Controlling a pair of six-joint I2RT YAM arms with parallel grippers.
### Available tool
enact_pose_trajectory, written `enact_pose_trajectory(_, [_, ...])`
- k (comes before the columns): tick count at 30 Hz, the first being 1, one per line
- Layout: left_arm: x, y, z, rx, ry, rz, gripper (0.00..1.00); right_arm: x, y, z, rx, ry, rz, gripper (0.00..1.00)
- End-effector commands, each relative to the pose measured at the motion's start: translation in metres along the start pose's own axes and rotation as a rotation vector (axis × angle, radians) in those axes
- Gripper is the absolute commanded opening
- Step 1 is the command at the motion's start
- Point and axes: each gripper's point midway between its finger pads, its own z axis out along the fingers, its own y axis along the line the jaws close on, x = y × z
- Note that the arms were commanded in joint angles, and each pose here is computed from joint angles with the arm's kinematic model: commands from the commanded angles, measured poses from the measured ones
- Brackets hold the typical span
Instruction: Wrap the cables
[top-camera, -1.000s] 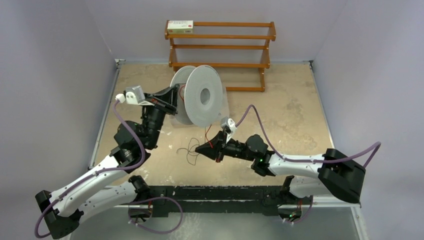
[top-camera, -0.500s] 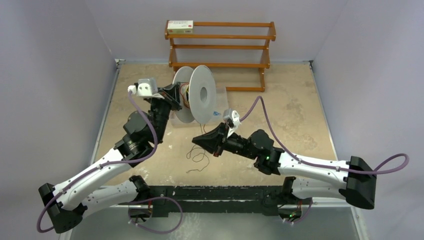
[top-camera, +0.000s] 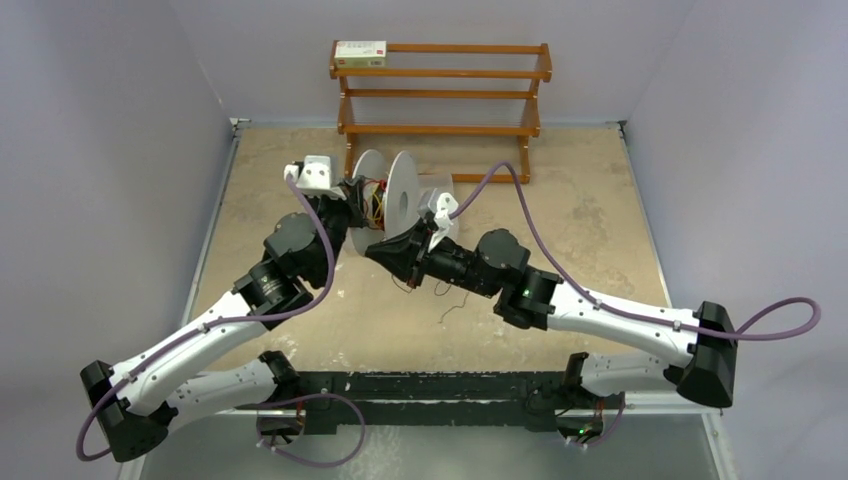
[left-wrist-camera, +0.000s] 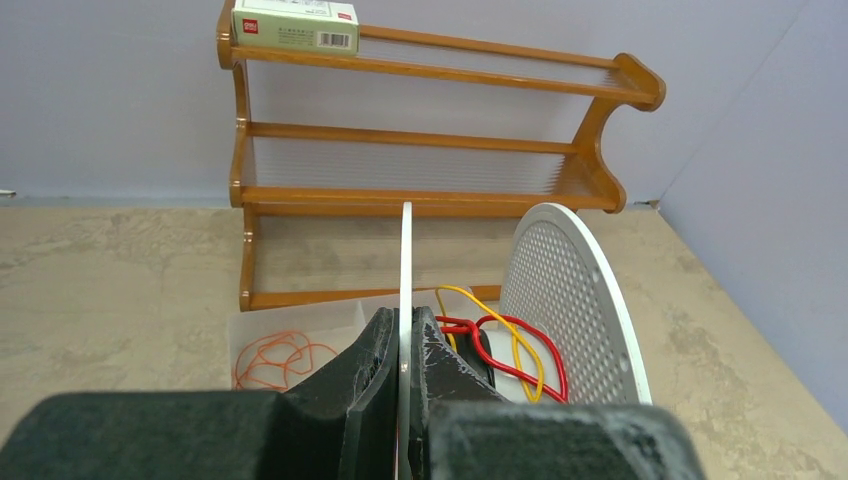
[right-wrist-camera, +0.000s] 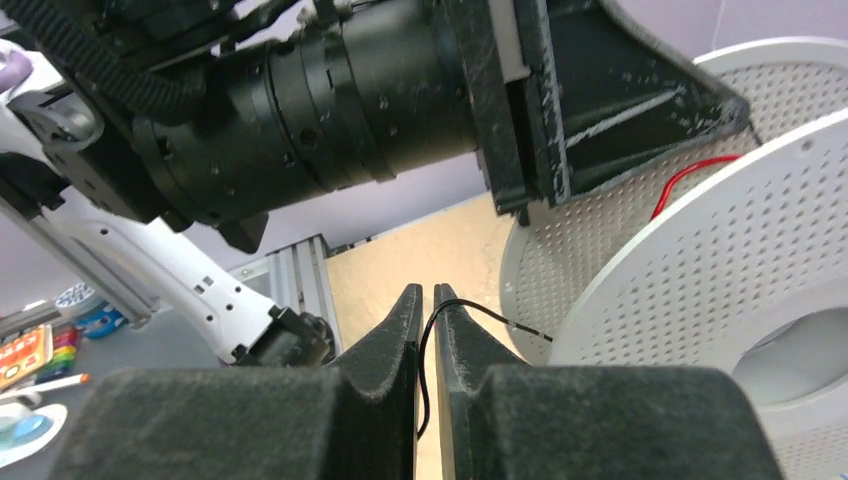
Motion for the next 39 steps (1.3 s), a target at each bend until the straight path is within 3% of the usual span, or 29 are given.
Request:
enact_pose_trajectory(1, [-0.023,0.002,-0.005,0.016,-0.053,0.004,0.0,-0.059,0.014,0.007,-0.025,-0.132,-0.068,0.11])
enact_pose_trajectory(15, [0.009,-0.016,-0.018,0.196,0.071,0.178,0.0,-0.078,0.01,0.017,0.012,-0.064,-0.157,0.13])
enact_pose_trajectory(32, [0.024,-0.023,-0.039,0.327,0.135,0.238,0.0,-0.107,-0.008,-0.016,0.14,-0.257,-0.083,0.03])
enact_pose_trajectory(39, [0.015,-0.02,-0.038,0.307,0.115,0.234,0.0,-0.098,-0.011,-0.027,0.156,-0.218,-0.083,0.07])
